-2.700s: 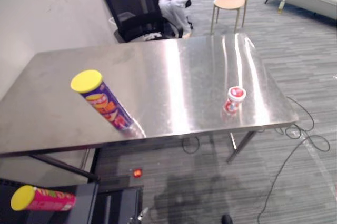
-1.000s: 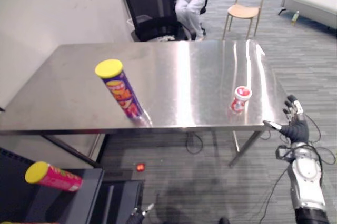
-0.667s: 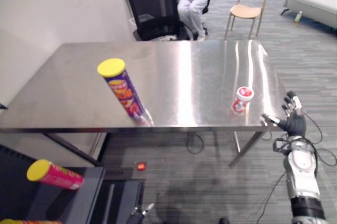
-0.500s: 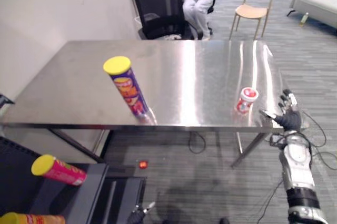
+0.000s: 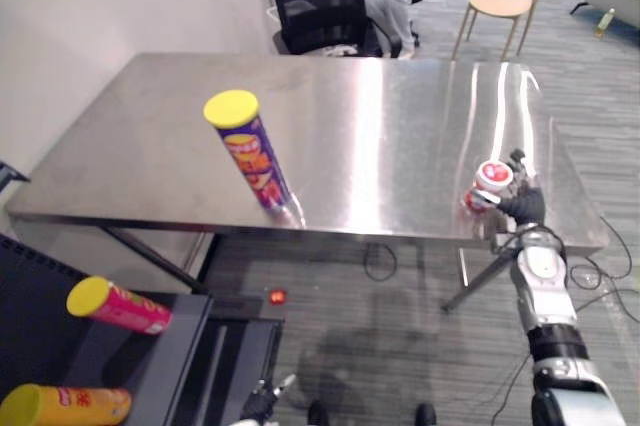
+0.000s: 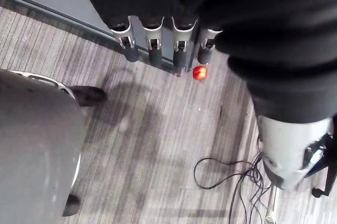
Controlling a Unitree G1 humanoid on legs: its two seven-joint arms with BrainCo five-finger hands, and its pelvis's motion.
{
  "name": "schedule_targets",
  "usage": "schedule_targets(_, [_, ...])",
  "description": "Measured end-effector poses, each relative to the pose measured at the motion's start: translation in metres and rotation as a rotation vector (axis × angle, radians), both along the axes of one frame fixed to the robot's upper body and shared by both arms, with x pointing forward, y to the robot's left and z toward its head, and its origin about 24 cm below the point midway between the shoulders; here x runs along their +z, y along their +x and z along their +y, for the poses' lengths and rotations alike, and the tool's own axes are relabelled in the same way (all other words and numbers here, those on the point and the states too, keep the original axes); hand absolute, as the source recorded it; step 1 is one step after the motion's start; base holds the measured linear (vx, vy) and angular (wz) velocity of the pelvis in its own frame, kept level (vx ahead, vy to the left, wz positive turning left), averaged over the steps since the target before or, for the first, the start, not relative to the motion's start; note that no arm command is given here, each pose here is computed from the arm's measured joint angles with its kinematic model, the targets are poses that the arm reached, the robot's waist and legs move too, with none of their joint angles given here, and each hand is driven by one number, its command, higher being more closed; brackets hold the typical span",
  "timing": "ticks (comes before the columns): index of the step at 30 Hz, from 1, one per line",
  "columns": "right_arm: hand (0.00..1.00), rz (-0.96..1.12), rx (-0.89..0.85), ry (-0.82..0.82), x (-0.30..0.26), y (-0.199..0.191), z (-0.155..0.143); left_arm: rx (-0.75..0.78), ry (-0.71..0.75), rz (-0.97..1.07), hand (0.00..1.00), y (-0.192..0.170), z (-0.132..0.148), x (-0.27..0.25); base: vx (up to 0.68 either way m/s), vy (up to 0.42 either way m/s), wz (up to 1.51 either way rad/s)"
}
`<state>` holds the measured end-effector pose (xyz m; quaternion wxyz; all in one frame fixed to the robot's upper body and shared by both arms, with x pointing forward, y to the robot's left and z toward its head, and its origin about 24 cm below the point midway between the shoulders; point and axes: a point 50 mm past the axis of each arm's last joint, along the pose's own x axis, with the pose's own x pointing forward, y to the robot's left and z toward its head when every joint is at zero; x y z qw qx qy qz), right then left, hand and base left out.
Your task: Put the gum and the chips on the shelf.
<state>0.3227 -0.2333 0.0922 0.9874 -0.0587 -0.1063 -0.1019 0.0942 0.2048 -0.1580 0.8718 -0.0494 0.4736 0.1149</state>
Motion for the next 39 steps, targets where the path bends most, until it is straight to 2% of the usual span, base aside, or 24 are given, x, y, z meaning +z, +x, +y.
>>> schedule_targets(3, [0.0, -0.001, 0.005, 0.002, 0.002, 0.004, 0.002, -0.002, 0.0, -0.004, 0.0, 0.002, 0.0, 0.0, 0.0, -0.009, 0.03])
schedule_targets(4, [1.0, 0.0, 0.013, -0.001, 0.003, 0.005, 0.004, -0.002, 0.0, -0.006, 0.0, 0.003, 0.0, 0.001, 0.0, 0.0, 0.0])
schedule_targets(26, [1.0, -0.025, 0.108, -0.016, 0.013, 0.013, 0.031, -0.006, 0.009, -0.027, 0.0, 0.009, 0.0, 0.003, -0.01, -0.007, 0.01])
schedule_targets(33, [1.0, -0.208, 0.231, -0.026, 0.034, -0.037, 0.045, 0.01, 0.013, -0.028, 0.0, 0.009, 0.0, 0.003, 0.0, -0.015, 0.16])
schedule_targets(39, [1.0, -0.237, 0.278, 0.026, 0.033, -0.062, 0.042, 0.02, 0.016, -0.027, 0.0, 0.009, 0.001, 0.003, -0.03, 0.009, 0.04])
